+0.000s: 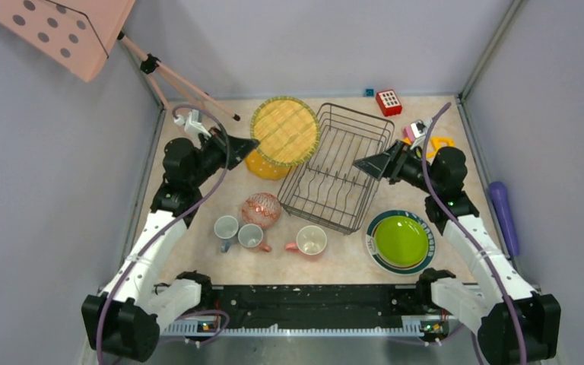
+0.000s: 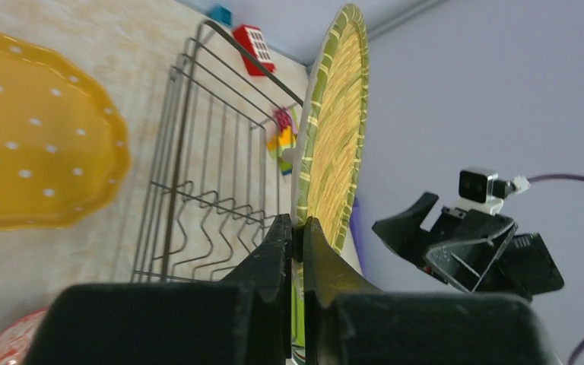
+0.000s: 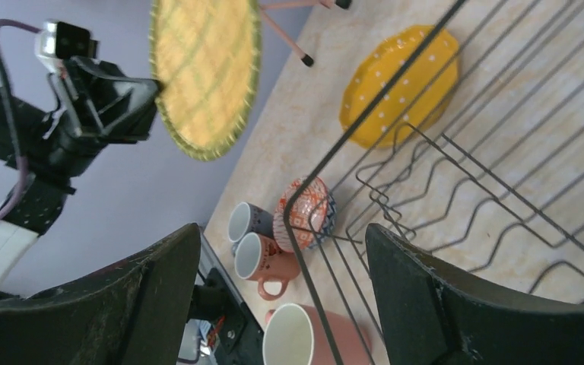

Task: Load the mixed dishes into the dish rack

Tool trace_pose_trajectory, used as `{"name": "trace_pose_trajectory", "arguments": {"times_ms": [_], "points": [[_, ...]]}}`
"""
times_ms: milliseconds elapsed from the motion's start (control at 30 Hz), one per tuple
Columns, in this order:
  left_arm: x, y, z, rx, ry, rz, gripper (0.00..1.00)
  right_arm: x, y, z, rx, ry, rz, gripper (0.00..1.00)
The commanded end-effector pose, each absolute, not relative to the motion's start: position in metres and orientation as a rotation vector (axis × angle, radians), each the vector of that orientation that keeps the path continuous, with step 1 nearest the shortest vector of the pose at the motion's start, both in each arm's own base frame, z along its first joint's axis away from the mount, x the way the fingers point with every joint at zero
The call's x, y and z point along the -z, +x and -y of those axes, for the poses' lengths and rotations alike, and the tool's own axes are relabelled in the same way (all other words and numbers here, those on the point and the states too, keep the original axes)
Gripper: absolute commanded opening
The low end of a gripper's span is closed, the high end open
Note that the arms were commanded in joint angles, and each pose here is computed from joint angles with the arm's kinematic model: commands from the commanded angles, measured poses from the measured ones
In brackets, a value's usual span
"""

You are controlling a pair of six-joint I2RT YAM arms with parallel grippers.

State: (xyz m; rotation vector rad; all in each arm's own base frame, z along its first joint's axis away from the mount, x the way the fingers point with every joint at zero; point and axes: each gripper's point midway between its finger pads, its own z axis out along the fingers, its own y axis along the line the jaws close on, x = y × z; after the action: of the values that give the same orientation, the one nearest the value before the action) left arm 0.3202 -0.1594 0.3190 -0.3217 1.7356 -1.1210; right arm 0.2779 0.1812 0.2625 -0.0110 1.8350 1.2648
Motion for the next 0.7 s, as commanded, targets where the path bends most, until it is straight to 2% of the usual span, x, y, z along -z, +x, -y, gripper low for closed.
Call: {"name": "trace_pose_trajectory", "arguments": {"times_ms": [0,133,200,667], "points": [[-0.375,0.294,0.201,1.405,-0.068,-1.607,0.00,-0.326,0.279,-0.190,-1.266,-0.152,-1.638,0.78],[-0.374,0.288,0.218,1.446,-0.020,-1.612,0.00,-0.329,0.285,-0.189,-1.266,-0.115,-1.630,0.68],[-0.375,0.285,0.225,1.464,0.007,-1.607,0.00,-0.328,0.288,-0.189,-1.267,-0.089,-1.635,0.67],[-0.363,0.285,0.247,1.465,0.078,-1.664,0.00,-0.333,0.286,-0.193,-1.277,-0.125,-1.615,0.66]]}}
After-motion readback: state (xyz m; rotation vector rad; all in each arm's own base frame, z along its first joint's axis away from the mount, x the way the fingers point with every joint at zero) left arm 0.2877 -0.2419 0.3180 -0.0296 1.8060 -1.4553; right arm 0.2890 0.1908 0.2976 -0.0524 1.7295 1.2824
